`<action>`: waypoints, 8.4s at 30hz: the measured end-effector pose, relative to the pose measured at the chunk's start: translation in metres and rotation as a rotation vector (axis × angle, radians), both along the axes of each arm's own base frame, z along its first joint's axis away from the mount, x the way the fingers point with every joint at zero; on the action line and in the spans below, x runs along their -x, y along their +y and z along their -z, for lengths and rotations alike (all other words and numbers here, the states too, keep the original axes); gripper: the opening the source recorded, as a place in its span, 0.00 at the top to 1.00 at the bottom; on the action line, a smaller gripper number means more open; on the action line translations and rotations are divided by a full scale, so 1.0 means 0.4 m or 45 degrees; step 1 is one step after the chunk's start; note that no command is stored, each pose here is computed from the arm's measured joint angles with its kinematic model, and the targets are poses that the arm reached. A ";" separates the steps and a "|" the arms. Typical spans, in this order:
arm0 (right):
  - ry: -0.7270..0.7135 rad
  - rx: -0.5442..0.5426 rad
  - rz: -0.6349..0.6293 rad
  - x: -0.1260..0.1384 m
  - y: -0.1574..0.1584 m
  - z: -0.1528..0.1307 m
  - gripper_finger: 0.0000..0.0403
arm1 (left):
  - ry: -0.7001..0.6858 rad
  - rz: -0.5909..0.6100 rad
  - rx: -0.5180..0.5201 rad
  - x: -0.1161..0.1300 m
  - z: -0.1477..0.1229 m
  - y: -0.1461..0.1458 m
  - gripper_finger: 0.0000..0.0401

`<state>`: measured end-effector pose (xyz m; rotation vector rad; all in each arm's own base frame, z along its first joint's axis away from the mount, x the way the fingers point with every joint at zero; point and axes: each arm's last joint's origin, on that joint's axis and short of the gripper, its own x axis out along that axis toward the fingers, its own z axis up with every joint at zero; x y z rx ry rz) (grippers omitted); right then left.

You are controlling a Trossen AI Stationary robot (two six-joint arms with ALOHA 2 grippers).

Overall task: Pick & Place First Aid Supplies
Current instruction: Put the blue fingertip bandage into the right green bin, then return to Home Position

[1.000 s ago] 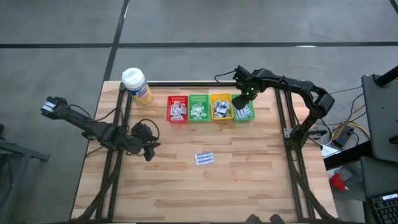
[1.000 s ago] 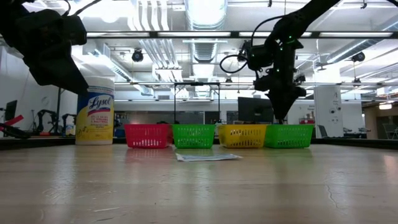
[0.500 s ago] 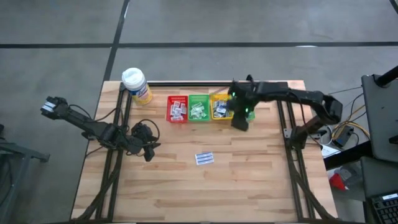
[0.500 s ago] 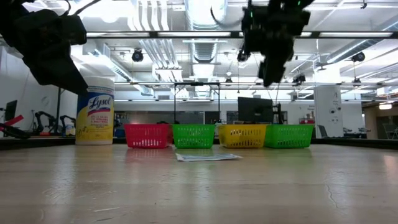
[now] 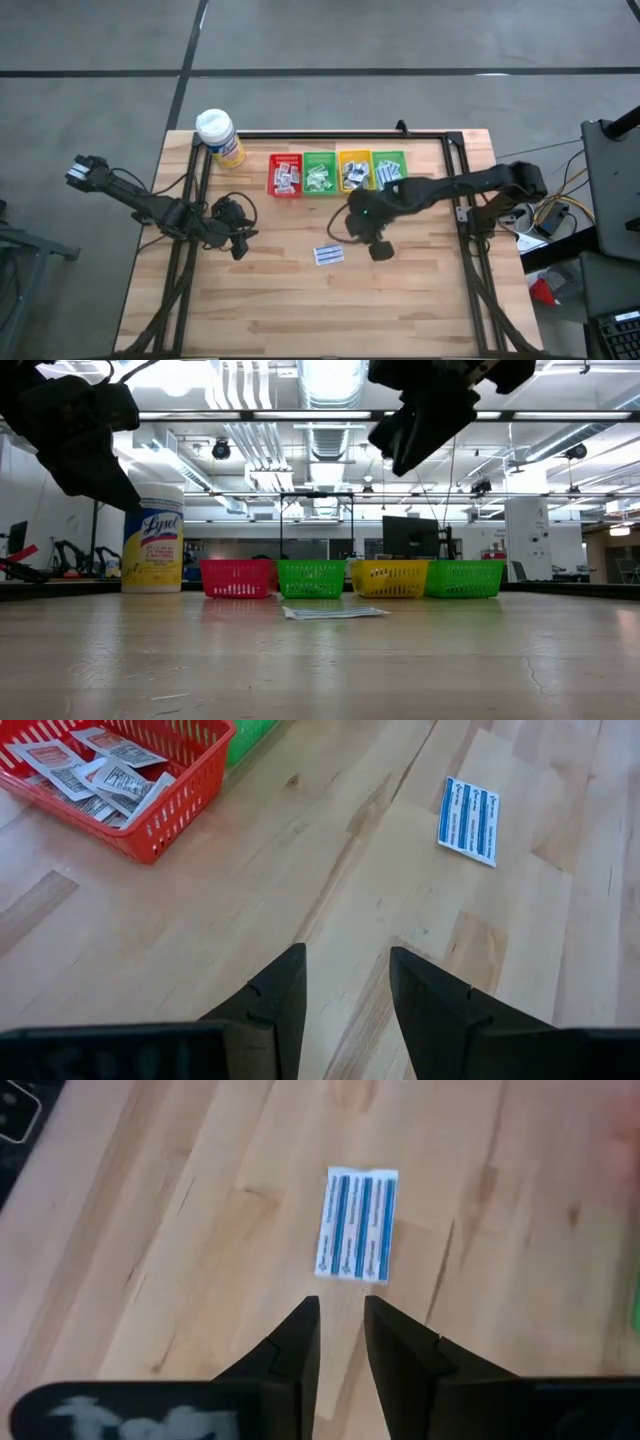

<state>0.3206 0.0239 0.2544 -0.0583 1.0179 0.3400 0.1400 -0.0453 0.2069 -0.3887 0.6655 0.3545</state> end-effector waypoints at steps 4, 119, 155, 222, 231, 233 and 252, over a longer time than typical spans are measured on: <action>0.023 0.013 -0.022 -0.031 0.030 0.020 0.79 | 0.000 0.004 0.002 0.000 0.000 0.000 0.66; 0.591 0.132 1.371 0.148 -0.416 -0.159 0.98 | 0.030 0.071 -0.017 0.001 0.002 -0.002 0.66; 0.796 0.014 1.388 0.134 -0.513 0.143 0.98 | 0.009 0.036 -0.021 0.000 0.000 -0.001 0.66; 0.782 0.160 1.078 0.120 -0.510 0.151 0.81 | -0.397 0.468 0.025 0.047 -0.100 0.001 0.66; 0.434 0.051 1.018 0.197 -0.444 -0.047 0.83 | -0.583 0.629 -0.036 0.091 -0.138 0.012 0.66; 0.269 0.067 1.005 0.224 -0.422 -0.105 0.83 | -0.622 0.640 -0.055 0.105 -0.145 0.017 0.66; -0.930 -0.093 1.095 0.558 -0.196 -0.159 0.81 | -0.764 0.604 -0.216 0.142 -0.115 0.039 0.66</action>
